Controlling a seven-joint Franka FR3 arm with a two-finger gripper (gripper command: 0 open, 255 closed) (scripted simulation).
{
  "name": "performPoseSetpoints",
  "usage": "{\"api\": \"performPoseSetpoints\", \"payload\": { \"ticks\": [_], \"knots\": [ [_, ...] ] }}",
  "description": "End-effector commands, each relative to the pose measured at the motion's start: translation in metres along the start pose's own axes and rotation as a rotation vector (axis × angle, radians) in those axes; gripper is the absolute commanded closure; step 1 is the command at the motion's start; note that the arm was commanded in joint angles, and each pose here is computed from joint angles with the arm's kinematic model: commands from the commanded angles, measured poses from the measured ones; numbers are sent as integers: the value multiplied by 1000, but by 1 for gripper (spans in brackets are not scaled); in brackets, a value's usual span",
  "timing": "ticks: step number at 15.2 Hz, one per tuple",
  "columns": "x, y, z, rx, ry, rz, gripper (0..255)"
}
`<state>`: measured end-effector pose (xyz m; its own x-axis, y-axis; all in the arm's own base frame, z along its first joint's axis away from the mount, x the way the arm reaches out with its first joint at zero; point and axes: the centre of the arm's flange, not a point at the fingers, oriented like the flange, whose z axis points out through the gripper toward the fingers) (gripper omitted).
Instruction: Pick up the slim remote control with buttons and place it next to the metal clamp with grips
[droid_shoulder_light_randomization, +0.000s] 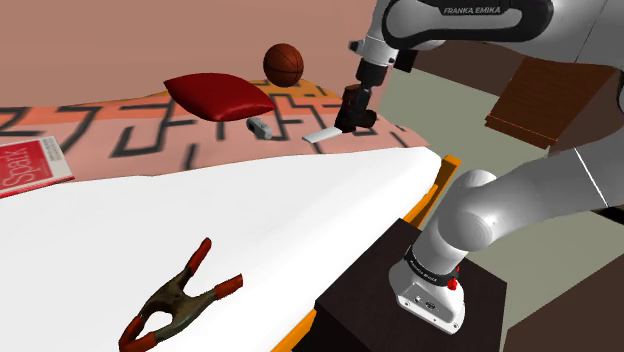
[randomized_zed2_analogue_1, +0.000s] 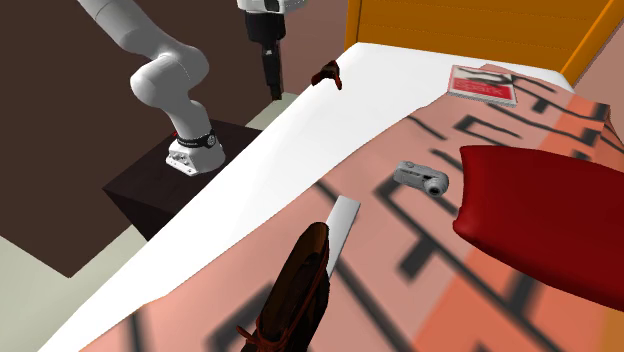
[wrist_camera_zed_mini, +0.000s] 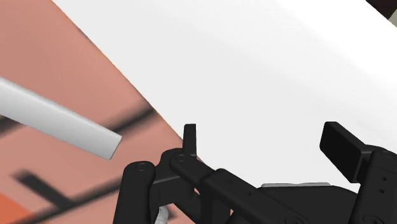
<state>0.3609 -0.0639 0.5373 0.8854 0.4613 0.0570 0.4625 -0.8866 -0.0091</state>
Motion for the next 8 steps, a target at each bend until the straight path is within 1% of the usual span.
{"api": "performPoseSetpoints", "payload": {
  "ticks": [1,8],
  "knots": [
    [-3,23,14,2,-5,-70,0],
    [10,103,60,11,-24,-293,0]
  ]
}}
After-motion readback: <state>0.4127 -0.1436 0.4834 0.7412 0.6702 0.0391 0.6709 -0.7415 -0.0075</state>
